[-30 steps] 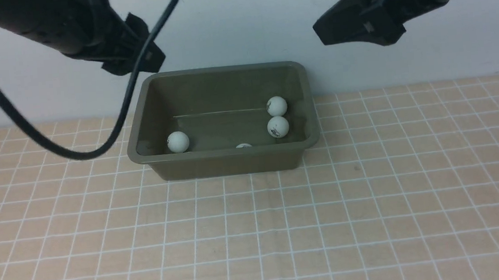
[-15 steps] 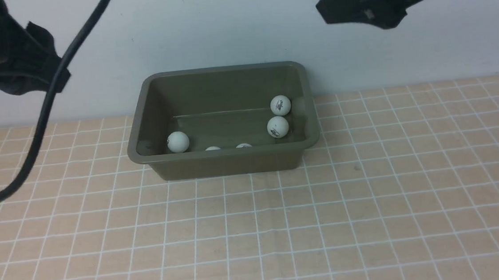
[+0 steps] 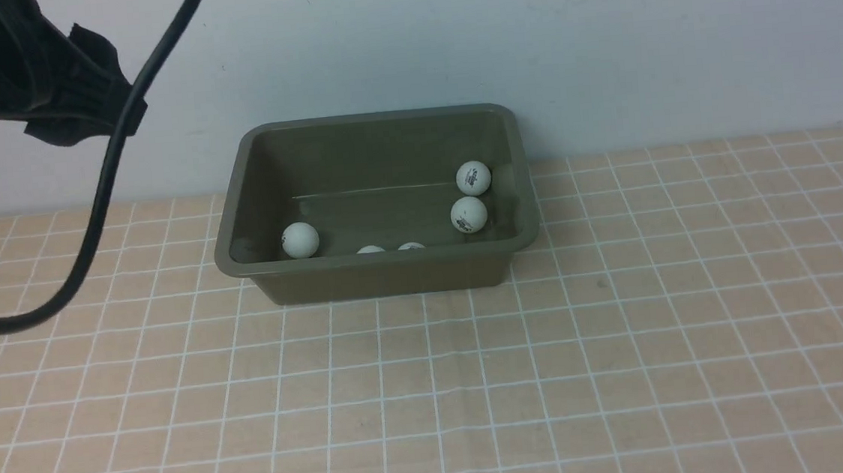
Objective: Put the table tennis balls into the box on the light coffee tablecloth.
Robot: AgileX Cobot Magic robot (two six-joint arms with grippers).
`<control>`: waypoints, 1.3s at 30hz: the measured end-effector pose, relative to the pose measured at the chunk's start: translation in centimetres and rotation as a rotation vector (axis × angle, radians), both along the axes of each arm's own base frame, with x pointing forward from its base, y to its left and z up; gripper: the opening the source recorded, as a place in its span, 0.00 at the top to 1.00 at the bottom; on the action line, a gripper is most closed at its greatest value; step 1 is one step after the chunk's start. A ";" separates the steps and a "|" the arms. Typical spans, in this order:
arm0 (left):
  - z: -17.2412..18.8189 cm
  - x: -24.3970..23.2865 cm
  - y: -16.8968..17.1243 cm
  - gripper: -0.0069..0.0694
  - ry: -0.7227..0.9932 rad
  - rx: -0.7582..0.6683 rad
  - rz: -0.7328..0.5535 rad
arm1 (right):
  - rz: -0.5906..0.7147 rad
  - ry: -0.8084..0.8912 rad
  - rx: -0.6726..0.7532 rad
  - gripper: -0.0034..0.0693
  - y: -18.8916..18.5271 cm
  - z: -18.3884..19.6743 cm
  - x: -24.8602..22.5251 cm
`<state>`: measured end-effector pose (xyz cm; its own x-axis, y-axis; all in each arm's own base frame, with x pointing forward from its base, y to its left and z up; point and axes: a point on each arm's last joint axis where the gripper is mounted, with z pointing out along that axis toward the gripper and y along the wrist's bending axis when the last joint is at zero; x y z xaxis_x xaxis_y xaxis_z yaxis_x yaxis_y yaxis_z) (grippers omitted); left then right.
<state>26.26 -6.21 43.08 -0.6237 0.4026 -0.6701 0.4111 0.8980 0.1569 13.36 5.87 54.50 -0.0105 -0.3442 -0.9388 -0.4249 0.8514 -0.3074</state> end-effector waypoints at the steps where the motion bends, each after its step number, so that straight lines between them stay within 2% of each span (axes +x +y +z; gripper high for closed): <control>1: 0.0 0.0 0.0 0.46 -0.002 0.000 0.000 | -0.004 0.000 0.002 0.25 -0.1 0.0 -0.2; 7: 0.0 0.0 -0.2 0.46 0.004 -0.025 -0.008 | -0.092 0.004 -0.059 0.25 -2.5 -3.5 -3.4; 9: 0.0 -0.1 -0.5 0.46 0.009 -0.050 -0.023 | -0.081 0.032 -0.065 0.25 -2.7 -6.7 -4.0; 11: 0.1 -0.1 -0.6 0.46 0.011 -0.063 -0.032 | -0.068 0.033 -0.053 0.25 -2.6 -7.9 -4.3; 12: 0.1 -0.2 -0.7 0.46 0.013 -0.073 -0.045 | -0.046 0.031 -0.027 0.25 -2.6 -10.1 -4.8; 16: 0.1 -0.3 -1.1 0.46 0.018 -0.104 -0.072 | -0.012 -0.017 0.050 0.25 -2.7 -14.0 -5.9; 24: 0.3 -0.5 -1.7 0.46 0.018 -0.144 -0.135 | 0.001 -0.095 0.118 0.25 -2.6 -20.6 -6.1; 31: 0.3 -0.5 -1.8 0.46 0.017 -0.150 -0.148 | -0.001 -0.064 0.105 0.25 -2.3 -23.9 -5.4; 39: 0.3 -0.5 -2.0 0.46 0.021 -0.169 -0.154 | -0.006 0.076 0.043 0.25 -2.3 -27.3 -5.3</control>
